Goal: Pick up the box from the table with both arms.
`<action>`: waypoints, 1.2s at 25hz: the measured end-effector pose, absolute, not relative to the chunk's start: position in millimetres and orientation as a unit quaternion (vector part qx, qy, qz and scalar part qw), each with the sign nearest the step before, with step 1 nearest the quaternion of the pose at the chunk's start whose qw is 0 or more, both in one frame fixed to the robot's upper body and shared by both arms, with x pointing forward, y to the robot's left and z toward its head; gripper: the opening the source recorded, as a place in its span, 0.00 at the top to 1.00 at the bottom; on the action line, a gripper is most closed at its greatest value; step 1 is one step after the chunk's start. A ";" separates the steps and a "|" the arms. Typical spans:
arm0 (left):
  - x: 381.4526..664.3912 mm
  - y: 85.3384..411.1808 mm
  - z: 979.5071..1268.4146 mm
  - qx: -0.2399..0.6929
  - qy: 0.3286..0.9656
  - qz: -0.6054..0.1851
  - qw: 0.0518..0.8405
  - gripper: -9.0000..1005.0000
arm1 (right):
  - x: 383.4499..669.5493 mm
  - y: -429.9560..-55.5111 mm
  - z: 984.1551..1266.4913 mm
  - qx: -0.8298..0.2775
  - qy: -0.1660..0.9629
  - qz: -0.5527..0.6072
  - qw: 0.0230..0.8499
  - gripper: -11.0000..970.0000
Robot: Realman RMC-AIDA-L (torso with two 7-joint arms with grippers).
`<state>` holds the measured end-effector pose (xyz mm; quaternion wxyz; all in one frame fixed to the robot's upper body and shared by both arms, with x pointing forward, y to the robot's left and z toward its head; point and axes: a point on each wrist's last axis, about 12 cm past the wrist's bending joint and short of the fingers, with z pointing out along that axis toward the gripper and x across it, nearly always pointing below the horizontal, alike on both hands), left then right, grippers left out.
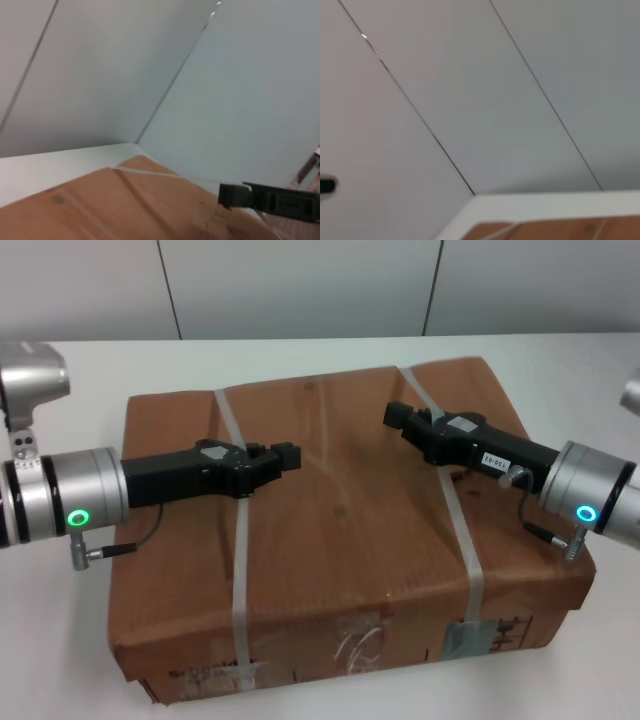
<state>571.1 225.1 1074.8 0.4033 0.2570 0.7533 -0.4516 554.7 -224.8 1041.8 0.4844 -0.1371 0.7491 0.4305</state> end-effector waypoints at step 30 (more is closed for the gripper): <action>563.1 232.0 1080.1 0.244 0.732 -0.478 0.420 0.88 | 545.4 -226.3 1046.7 -0.147 0.723 0.454 0.500 0.93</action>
